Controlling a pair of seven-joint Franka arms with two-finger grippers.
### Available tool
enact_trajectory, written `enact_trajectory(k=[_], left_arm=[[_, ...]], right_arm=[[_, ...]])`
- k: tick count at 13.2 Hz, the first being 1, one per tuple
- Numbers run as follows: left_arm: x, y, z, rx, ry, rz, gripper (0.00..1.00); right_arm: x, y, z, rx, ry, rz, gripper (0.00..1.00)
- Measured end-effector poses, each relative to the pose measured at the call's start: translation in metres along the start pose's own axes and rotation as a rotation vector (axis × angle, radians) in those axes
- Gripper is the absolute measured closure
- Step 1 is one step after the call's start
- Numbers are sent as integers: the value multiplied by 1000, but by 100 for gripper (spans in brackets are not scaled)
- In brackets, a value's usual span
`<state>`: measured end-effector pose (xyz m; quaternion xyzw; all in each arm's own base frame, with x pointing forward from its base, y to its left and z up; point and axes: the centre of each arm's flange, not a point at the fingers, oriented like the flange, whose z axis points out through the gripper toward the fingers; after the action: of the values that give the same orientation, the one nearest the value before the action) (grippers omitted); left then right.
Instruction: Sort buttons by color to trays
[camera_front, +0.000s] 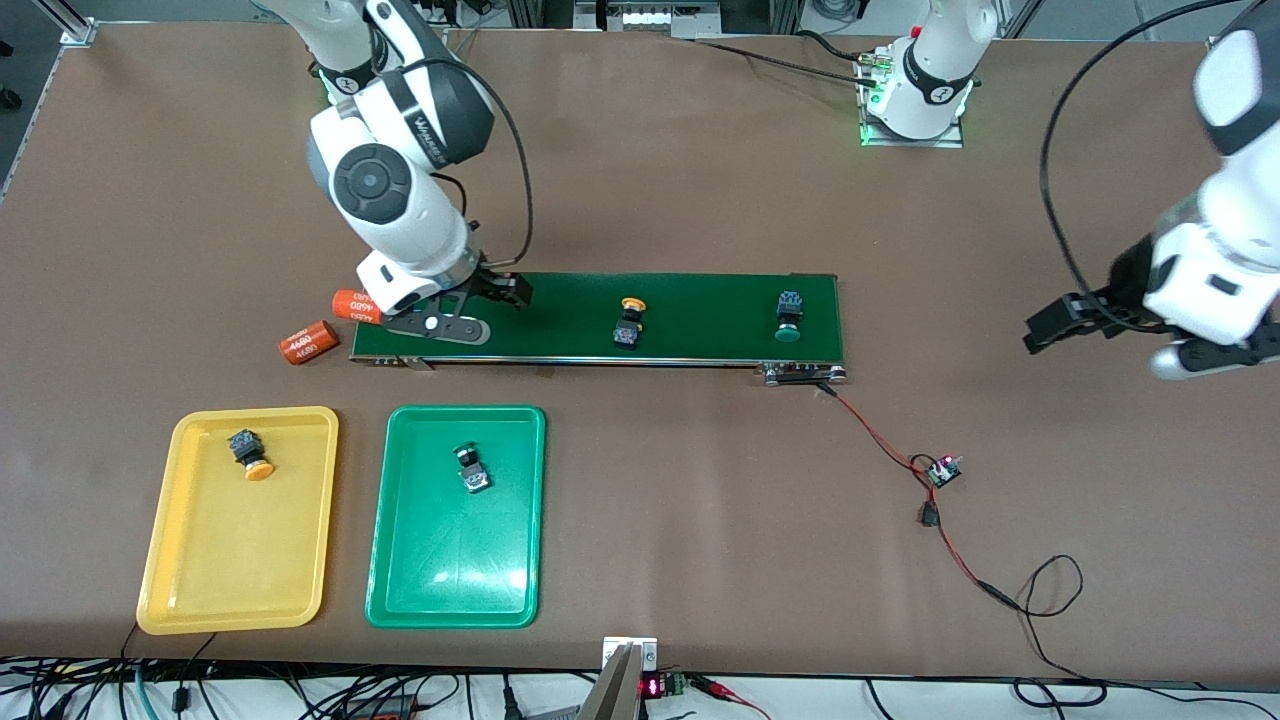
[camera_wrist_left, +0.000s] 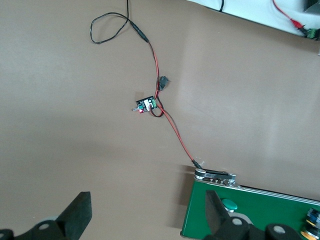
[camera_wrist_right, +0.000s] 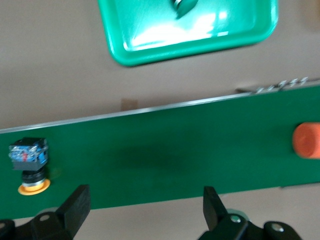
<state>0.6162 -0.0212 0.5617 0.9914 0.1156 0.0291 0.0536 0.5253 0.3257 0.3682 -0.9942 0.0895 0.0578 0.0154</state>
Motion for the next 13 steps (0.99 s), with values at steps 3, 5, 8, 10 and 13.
enact_trajectory(k=[3,5,8,10,13], left_arm=[[7,-34,-2,-1,-7,84,0],[2,-35,0,6,-56,93,0],[-2,-33,2,12,-87,105,0],[-4,-32,1,35,-92,116,0],[-14,-35,-18,49,-95,119,0]], right_arm=[[-17,-43,13,39,20,20,0],[-17,-53,23,59,31,22,0],[-15,-61,40,70,29,35,0],[-18,-73,49,77,26,24,0],[-20,-87,61,64,32,-3,0]])
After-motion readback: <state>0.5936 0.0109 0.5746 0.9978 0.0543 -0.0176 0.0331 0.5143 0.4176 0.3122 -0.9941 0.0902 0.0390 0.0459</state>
